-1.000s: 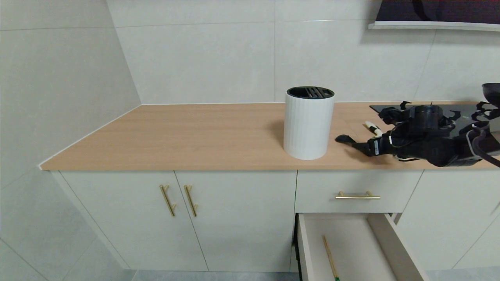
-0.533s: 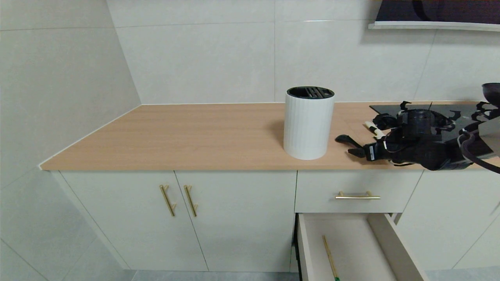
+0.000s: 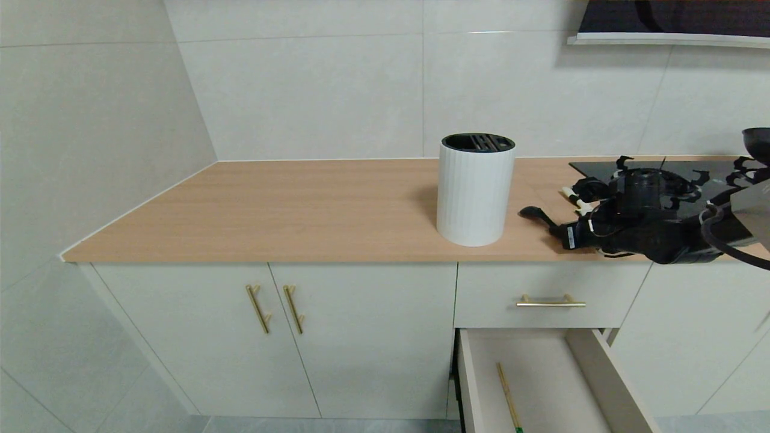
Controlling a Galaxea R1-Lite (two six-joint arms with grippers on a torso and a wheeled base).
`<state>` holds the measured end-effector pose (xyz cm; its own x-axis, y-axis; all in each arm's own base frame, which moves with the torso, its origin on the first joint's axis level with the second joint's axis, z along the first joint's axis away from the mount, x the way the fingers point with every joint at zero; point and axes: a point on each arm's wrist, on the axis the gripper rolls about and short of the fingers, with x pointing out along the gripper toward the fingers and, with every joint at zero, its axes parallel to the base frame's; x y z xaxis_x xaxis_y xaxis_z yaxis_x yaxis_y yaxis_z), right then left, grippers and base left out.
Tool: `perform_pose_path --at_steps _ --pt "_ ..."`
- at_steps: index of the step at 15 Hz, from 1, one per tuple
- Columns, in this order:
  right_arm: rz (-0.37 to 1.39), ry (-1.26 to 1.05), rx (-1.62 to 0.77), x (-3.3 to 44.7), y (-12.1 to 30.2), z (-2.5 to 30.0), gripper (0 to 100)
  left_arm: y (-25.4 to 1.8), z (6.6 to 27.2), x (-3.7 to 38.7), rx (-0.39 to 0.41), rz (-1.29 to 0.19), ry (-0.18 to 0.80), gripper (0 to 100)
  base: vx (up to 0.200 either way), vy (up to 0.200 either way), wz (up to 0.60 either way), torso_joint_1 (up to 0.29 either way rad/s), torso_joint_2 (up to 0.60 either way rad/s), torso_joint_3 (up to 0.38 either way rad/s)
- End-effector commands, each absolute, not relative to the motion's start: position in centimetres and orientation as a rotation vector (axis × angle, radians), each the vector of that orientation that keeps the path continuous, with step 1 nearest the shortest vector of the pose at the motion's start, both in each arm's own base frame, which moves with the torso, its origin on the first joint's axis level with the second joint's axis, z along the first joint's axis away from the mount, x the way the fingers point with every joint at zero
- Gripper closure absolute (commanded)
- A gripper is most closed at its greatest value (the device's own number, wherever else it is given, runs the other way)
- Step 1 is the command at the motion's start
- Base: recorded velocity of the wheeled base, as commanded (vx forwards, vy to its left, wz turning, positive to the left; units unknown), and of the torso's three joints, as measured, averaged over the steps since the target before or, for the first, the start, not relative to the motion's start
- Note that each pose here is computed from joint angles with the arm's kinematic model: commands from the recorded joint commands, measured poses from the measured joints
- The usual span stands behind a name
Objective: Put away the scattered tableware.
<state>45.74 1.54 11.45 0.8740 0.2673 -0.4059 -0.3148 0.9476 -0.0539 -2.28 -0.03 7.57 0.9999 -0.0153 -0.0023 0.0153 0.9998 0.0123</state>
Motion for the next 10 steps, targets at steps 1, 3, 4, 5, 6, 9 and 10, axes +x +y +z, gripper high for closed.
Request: perform_pose_path --at_steps 1,3,4,5,6,9,10 --pt "0.306 0.411 -0.119 45.7 1.5 11.3 100 0.0 7.6 -2.3 0.012 -0.015 0.003 0 0.000 0.000 0.00 0.000 0.00 0.000" --pt "0.308 0.414 -0.117 45.6 1.6 11.5 100 0.0 7.6 -2.3 0.012 -0.015 0.003 0 0.000 0.000 0.00 0.000 0.00 0.000" --pt "0.310 0.448 -0.112 45.2 1.7 12.3 100 0.0 7.6 -2.3 0.012 -0.015 0.003 0 0.000 0.000 0.00 0.000 0.00 0.000" --pt "0.323 0.503 -0.105 44.4 2.3 13.5 100 0.0 7.6 -2.3 0.012 -0.015 0.003 0 0.000 0.000 0.00 0.000 0.00 0.000" --pt "0.325 0.541 -0.097 44.0 2.4 14.3 100 0.0 7.6 -2.3 0.012 -0.015 0.003 0 0.000 0.000 0.00 0.000 0.00 0.000" --pt "0.301 0.706 0.092 40.0 4.2 21.4 100 0.0 7.6 -2.3 0.012 -0.015 0.003 0 0.000 0.000 0.00 0.000 0.00 0.000" --pt "0.278 0.721 0.163 38.2 4.6 23.2 100 0.0 7.6 -2.3 0.012 -0.015 0.003 0 0.000 0.000 0.00 0.000 0.00 0.000"
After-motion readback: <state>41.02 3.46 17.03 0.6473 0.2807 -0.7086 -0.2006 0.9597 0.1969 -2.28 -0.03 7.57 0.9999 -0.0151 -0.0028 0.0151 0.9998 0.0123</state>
